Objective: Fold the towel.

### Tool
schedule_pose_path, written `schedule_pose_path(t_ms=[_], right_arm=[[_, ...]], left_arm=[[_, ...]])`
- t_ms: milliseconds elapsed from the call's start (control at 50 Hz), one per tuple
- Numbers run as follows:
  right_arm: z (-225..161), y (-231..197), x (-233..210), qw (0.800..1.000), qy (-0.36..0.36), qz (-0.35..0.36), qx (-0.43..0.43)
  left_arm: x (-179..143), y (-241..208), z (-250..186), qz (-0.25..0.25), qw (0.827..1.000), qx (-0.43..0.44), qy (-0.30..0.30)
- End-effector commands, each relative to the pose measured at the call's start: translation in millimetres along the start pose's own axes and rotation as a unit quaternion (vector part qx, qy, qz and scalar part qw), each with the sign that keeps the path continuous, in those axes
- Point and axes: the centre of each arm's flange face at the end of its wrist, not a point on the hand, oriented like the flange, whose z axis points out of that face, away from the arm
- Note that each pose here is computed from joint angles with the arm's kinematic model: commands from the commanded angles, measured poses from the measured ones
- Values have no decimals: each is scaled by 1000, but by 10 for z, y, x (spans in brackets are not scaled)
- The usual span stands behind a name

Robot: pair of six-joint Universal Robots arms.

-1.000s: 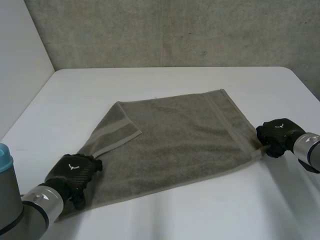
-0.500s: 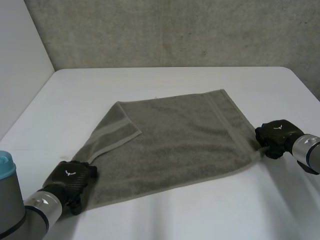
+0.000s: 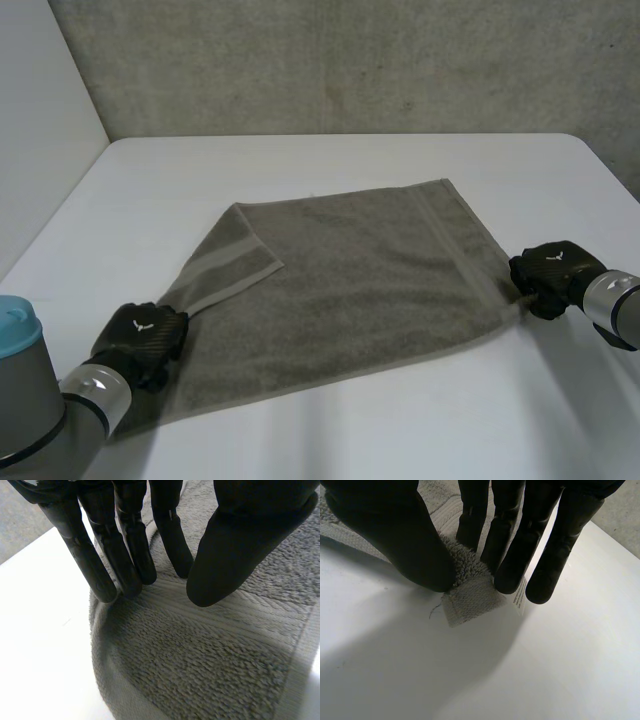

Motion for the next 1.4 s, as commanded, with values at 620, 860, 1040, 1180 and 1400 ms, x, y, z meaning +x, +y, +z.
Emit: schedule_pose_path(t_ms=[620, 860, 1040, 1180, 1400], right_arm=[[-3, 16, -9, 1000, -1, 0, -2], [-5, 21, -21, 1000, -2, 1, -3], [0, 29, -25, 1000, -3, 1, -4], [1, 28, -23, 1000, -3, 0, -3], [6, 37, -27, 1000, -4, 1, -4]], left_arm=[[12, 146, -237, 21, 1000, -21, -4], [6, 159, -157, 21, 1000, -13, -8], [34, 196, -176, 21, 1000, -22, -3], [36, 209, -190, 22, 999, -29, 0], [-4, 261, -95, 17, 999, -34, -7]])
